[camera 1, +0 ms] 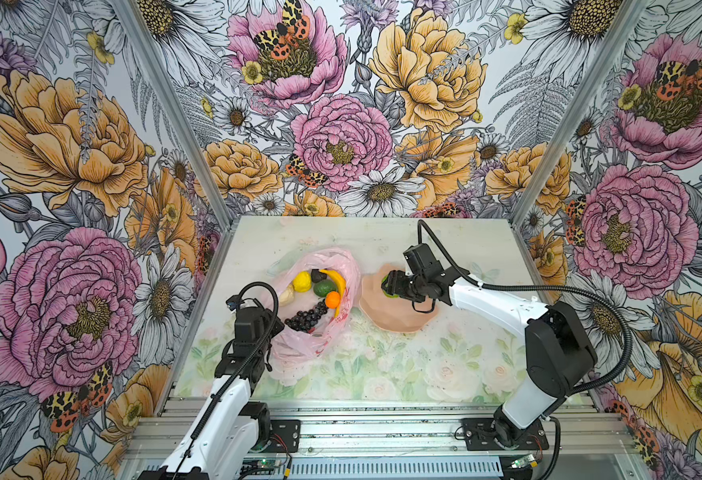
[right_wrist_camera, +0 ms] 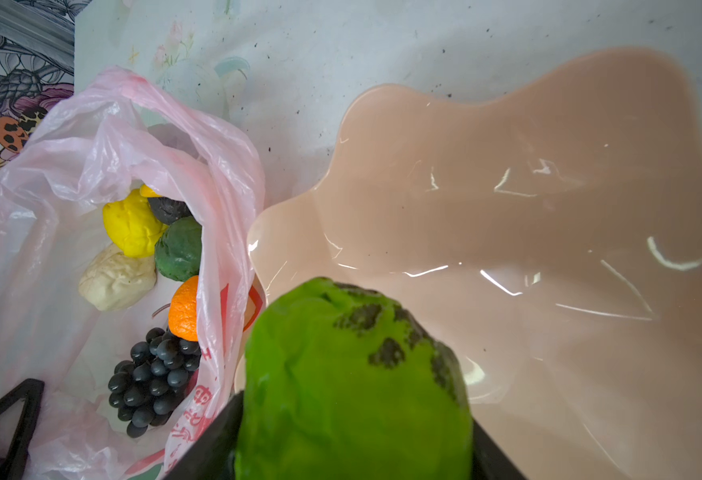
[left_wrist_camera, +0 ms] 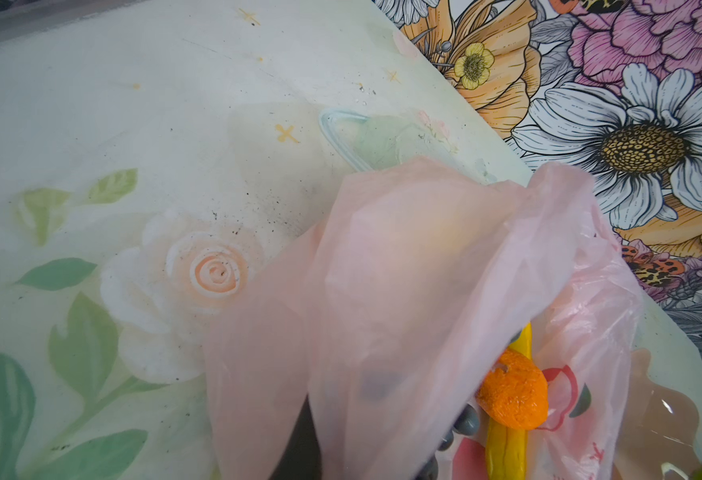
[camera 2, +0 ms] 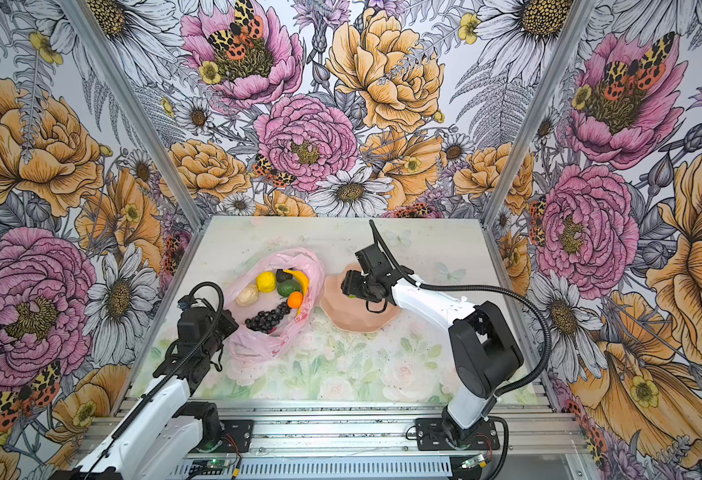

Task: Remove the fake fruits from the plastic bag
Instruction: 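Lift the lime-green fruit out of the bag and carry it over the pink bowl, then lower the lime-green fruit into the pink bowl and open the right gripper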

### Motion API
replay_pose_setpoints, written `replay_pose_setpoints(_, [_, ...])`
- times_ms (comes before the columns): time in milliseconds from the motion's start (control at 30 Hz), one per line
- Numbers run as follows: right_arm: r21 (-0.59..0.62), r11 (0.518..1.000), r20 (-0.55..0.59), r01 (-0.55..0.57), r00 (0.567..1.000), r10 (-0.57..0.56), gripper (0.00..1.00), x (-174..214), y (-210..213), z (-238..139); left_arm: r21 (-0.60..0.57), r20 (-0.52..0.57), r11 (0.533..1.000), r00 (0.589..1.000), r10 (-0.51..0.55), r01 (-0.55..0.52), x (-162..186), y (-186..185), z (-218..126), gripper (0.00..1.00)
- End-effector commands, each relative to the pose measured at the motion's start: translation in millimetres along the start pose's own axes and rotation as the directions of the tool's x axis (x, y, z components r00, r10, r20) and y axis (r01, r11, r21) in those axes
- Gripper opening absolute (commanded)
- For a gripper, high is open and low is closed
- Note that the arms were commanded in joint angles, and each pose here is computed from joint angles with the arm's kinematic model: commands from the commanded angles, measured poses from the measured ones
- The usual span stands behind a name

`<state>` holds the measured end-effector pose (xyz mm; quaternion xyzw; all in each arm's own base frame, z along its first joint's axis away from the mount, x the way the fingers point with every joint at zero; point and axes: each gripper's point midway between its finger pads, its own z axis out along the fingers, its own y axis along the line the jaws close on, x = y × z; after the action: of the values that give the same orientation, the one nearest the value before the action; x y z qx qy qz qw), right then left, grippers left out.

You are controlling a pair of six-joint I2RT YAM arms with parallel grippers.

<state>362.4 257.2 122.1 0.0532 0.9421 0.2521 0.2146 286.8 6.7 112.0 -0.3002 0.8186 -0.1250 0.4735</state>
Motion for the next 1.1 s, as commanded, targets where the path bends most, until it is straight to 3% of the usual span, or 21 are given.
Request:
replay_pose_setpoints(0, [-0.051, 0.998, 0.006, -0.039, 0.999, 0.039, 0.59, -6, 6, 15, 0.004, 0.028, 1.000, 0.999, 0.015, -0.015, -4, 0, -2, 0.14])
replay_pose_setpoints(800, [-0.083, 0.978, -0.077, -0.189, 0.980, 0.183, 0.60, 5, -36, 53, -0.019, 0.037, 1.000, 0.999, 0.019, -0.018, -6, 4, -2, 0.16])
replay_pose_setpoints(1067, [-0.065, 0.977, -0.072, -0.204, 0.977, 0.199, 0.68, 5, -45, 53, -0.030, 0.040, 0.999, 0.999, 0.019, -0.018, -7, 6, -3, 0.16])
